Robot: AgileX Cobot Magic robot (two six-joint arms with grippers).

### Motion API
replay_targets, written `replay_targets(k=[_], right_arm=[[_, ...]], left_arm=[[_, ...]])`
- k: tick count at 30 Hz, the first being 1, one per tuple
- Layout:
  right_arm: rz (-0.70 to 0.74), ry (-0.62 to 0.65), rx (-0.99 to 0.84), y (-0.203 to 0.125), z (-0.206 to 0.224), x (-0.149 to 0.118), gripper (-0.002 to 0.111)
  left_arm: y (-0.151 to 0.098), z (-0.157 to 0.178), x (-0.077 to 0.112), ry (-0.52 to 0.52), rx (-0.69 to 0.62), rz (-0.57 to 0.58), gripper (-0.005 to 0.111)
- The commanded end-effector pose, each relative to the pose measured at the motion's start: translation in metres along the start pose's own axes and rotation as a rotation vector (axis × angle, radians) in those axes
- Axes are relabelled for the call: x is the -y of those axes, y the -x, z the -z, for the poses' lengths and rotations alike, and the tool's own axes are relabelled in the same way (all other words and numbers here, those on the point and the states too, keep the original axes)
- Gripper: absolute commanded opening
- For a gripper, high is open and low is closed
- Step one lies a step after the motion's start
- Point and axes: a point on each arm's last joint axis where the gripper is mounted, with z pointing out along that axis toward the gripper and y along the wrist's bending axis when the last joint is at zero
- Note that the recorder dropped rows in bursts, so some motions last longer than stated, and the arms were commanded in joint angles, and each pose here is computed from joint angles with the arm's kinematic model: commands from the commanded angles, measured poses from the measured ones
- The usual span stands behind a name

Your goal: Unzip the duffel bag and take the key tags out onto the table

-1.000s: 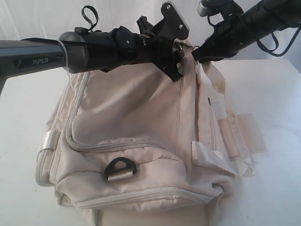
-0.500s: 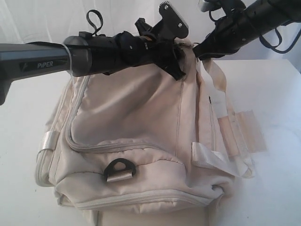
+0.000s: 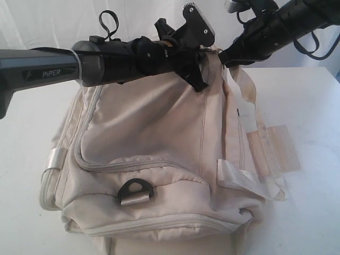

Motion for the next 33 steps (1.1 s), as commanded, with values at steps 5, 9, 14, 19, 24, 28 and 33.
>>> replay_targets(k=[5, 9, 14, 19, 24, 28, 33], right_arm=[[-0.022, -0.026, 0.086, 0.013, 0.019, 0.001, 0.000], [-0.022, -0.028, 0.088, 0.013, 0.019, 0.001, 0.000], [-0.022, -0.030, 0.089, 0.014, 0.019, 0.001, 0.000], [-0.022, -0.031, 0.090, 0.014, 0.019, 0.001, 0.000], [-0.022, -0.033, 0.092, 0.014, 0.019, 0.001, 0.000], [-0.022, -0.033, 0.092, 0.014, 0.019, 0.001, 0.000], [-0.022, -0.039, 0.098, 0.014, 0.019, 0.002, 0.000]], left_arm=[[0.008, 0.006, -0.011, 0.028, 0.015, -0.033, 0.000], [0.011, 0.011, -0.018, 0.036, 0.018, -0.029, 0.000], [0.010, 0.012, -0.019, 0.023, 0.013, -0.098, 0.000], [0.009, 0.014, -0.026, 0.046, 0.008, -0.089, 0.000], [0.008, 0.017, -0.036, 0.065, 0.005, -0.089, 0.000], [0.006, 0.018, -0.041, 0.112, -0.013, -0.094, 0.000], [0.003, 0.018, -0.045, 0.155, -0.052, -0.118, 0.000]])
